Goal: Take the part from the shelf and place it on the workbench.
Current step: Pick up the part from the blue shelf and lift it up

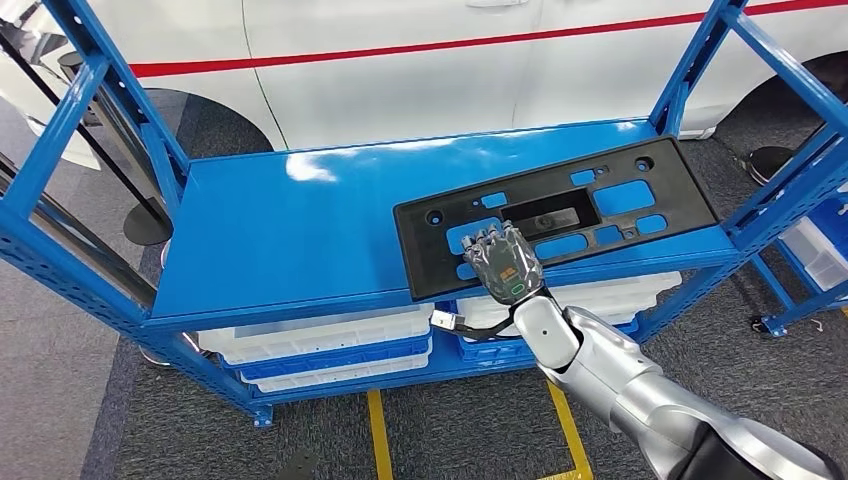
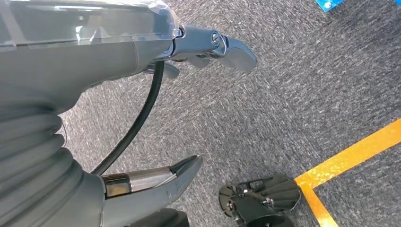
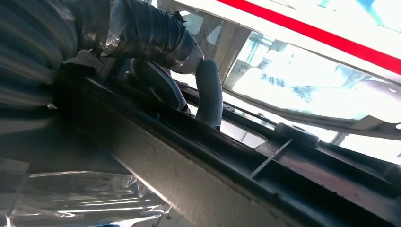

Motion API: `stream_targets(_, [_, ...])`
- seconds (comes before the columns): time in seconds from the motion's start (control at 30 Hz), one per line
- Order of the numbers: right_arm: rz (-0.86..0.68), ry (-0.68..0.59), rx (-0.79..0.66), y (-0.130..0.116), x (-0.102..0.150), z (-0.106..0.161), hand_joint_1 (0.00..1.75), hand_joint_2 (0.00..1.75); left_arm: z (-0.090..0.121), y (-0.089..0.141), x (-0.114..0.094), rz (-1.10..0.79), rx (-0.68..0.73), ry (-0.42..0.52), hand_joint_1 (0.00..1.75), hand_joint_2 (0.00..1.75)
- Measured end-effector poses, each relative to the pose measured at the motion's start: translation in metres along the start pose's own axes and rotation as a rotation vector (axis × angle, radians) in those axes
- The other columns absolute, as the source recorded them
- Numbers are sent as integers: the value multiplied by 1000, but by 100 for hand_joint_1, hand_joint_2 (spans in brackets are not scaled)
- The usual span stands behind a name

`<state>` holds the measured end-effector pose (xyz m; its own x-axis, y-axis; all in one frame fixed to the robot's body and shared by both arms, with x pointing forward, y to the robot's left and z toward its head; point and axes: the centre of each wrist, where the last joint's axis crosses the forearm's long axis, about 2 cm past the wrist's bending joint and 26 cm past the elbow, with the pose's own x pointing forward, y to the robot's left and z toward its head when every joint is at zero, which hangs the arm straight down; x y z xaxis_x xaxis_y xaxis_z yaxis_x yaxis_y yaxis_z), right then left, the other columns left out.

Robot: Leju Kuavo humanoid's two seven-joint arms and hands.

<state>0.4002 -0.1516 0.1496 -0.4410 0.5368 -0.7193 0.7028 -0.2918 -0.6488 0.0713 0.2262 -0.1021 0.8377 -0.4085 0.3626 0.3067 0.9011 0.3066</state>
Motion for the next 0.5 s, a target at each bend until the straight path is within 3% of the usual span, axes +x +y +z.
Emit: stream_targets(0.5, [5,-31,24,4,-3,3,175,175,0,0,3,7,-2,-3,0,175])
